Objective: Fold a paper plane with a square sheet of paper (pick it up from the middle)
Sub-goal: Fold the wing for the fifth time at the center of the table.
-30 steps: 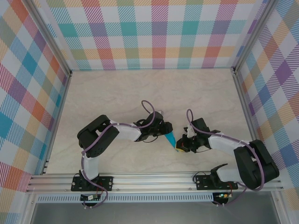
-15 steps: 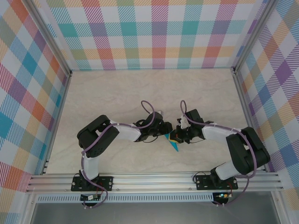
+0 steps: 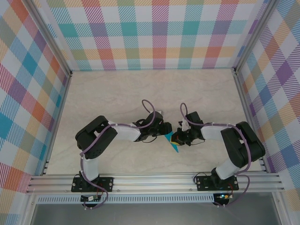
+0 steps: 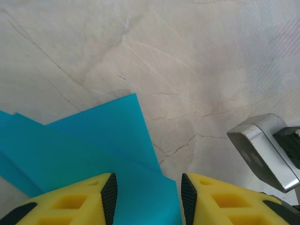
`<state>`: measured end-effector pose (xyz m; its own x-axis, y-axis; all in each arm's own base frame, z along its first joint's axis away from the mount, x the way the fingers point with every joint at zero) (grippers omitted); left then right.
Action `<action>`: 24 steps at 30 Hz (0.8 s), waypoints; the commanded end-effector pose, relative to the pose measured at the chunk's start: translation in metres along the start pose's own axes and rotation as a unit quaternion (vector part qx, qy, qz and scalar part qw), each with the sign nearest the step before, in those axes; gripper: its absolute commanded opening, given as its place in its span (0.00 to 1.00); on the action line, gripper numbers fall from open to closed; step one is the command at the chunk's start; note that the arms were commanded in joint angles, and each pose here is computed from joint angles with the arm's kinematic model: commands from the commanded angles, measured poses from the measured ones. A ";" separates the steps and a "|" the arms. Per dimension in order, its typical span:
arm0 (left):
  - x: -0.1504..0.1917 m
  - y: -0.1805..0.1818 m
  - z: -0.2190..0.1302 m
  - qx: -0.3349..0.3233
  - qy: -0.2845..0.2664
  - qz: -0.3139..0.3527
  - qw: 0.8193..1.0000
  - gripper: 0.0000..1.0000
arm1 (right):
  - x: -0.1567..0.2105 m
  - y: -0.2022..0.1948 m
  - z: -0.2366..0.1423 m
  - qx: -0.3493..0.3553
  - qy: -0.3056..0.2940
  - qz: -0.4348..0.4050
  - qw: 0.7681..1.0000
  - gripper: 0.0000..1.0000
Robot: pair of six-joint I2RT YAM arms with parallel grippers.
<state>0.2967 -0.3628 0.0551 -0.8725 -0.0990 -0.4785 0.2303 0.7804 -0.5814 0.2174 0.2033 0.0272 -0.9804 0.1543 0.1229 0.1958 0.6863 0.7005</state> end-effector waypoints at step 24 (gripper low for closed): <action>0.006 0.004 0.003 0.001 -0.023 -0.011 1.000 0.38 | 0.011 -0.035 0.008 0.052 0.002 0.042 0.998 0.00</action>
<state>0.2847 -0.3652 0.0492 -0.8803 -0.1249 -0.4577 0.2148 0.7552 -0.6193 0.2179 0.2048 0.0272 -0.9789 0.1645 0.1214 0.2011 0.6669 0.7175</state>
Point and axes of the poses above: each hand's point on the last joint's axis, 136 mm out from that joint toward the fingers, its own z axis out along the fingers, its own y axis along the line the jaws close on, x = y × z, the point moved 2 cm from there along -z, back along the fingers, and after that the axes turned 4 degrees about z, right-handed, at the moved point
